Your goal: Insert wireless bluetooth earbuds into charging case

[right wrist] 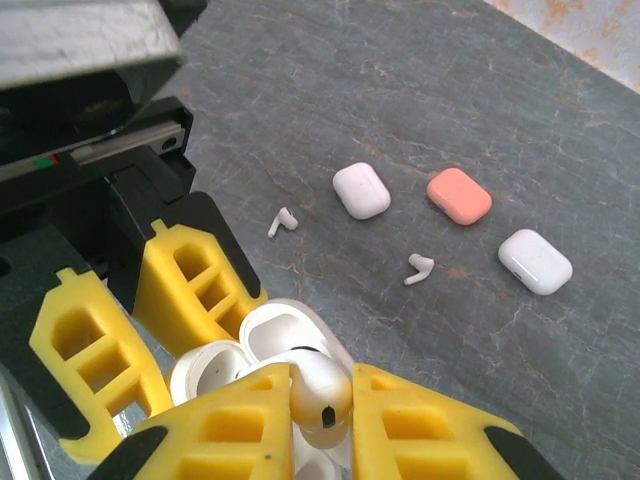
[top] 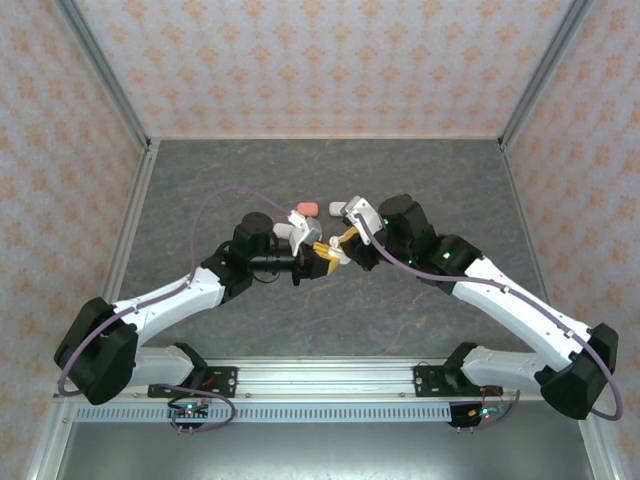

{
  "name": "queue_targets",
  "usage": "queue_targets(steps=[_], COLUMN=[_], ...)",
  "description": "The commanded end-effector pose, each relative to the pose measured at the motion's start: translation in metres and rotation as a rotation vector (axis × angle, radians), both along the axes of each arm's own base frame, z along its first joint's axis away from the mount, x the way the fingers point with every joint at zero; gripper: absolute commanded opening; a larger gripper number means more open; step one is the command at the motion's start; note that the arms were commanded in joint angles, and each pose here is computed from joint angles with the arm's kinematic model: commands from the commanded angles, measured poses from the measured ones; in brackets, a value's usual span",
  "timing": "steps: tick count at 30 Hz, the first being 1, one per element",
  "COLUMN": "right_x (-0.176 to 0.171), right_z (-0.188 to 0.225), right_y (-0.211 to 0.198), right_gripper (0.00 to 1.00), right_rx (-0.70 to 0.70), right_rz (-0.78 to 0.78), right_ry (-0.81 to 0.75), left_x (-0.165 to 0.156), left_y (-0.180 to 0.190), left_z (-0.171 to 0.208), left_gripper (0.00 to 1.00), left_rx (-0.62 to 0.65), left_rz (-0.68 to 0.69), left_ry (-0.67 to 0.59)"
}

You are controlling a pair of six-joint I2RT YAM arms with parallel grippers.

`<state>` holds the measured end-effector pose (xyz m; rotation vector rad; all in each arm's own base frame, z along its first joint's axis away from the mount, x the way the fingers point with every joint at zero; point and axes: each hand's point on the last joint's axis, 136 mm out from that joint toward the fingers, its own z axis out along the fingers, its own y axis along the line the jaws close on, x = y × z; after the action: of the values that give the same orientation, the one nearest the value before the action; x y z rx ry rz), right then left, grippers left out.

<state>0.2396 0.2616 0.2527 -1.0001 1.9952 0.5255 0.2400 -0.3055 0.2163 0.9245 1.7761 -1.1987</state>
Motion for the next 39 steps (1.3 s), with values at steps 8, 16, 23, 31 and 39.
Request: queue_targets(steps=[8, 16, 23, 31, 39], right_x=[-0.011, -0.019, -0.023, -0.013, -0.003], right_z=[-0.004, -0.014, 0.0, 0.045, 0.088], right_y=[0.012, 0.018, 0.022, 0.016, 0.0], right_gripper=[0.17, 0.17, 0.26, 0.49, 0.63], right_rx=[0.05, 0.054, 0.098, 0.258, 0.41], right_rz=[0.061, 0.098, 0.101, 0.067, 0.005], right_ry=[0.046, 0.116, 0.152, 0.179, 0.146], left_x=[-0.003, -0.003, -0.006, -0.007, -0.008], left_y=[-0.005, -0.003, -0.001, 0.001, 0.006], left_z=[0.021, 0.021, 0.022, 0.026, 0.029], left_gripper=[0.0, 0.0, 0.0, 0.0, 0.0], left_rx=[-0.032, -0.031, -0.034, -0.041, -0.05], left_rz=[-0.031, -0.024, -0.024, -0.015, 0.012], left_ry=[-0.059, -0.07, -0.078, -0.096, -0.122])
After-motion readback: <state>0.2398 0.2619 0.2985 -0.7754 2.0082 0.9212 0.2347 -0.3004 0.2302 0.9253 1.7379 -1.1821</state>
